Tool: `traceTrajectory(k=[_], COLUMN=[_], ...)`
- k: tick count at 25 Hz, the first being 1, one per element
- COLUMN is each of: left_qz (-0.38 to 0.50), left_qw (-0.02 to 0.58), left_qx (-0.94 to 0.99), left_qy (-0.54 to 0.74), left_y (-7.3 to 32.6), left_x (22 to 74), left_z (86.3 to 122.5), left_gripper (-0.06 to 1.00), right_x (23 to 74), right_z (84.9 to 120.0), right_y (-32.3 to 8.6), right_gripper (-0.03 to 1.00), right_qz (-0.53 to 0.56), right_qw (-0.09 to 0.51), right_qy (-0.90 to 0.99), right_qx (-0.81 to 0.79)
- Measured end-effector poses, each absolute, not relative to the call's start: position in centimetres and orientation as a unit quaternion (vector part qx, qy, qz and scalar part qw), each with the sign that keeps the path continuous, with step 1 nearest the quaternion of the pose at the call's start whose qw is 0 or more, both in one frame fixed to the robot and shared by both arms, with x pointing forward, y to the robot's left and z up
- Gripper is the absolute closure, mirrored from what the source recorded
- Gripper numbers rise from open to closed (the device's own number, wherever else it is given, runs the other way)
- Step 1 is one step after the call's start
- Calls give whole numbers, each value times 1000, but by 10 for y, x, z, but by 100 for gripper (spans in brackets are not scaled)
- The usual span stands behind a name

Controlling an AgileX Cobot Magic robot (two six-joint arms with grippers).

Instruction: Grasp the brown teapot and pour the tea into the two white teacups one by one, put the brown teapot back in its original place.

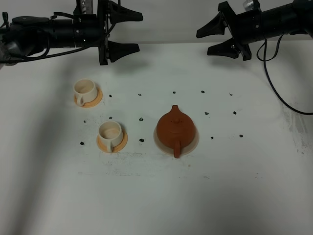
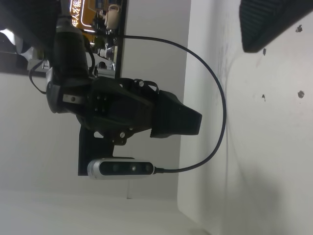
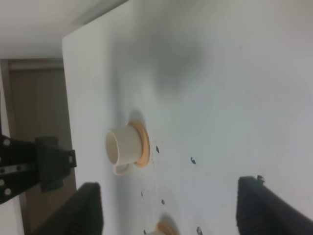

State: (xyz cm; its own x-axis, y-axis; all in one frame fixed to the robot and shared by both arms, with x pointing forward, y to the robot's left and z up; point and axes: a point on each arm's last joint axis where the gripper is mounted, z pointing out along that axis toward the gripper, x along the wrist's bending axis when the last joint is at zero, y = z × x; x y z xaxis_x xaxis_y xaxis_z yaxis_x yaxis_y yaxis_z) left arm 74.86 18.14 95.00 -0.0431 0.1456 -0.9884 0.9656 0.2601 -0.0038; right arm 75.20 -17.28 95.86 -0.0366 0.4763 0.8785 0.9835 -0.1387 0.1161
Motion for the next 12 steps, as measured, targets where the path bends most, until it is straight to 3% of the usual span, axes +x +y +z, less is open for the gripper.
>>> traceTrajectory(k=[12], left_qz=[-383], left_qw=[525], left_qx=[478], left_qy=[591], left_y=[181], left_x=[748], left_z=[950], left_gripper=[19], right_x=[753], right_z=[956], right_y=[-174], right_gripper=[38], right_qz=[-420], right_qw=[276], right_qy=[-606], right_qx=[-617])
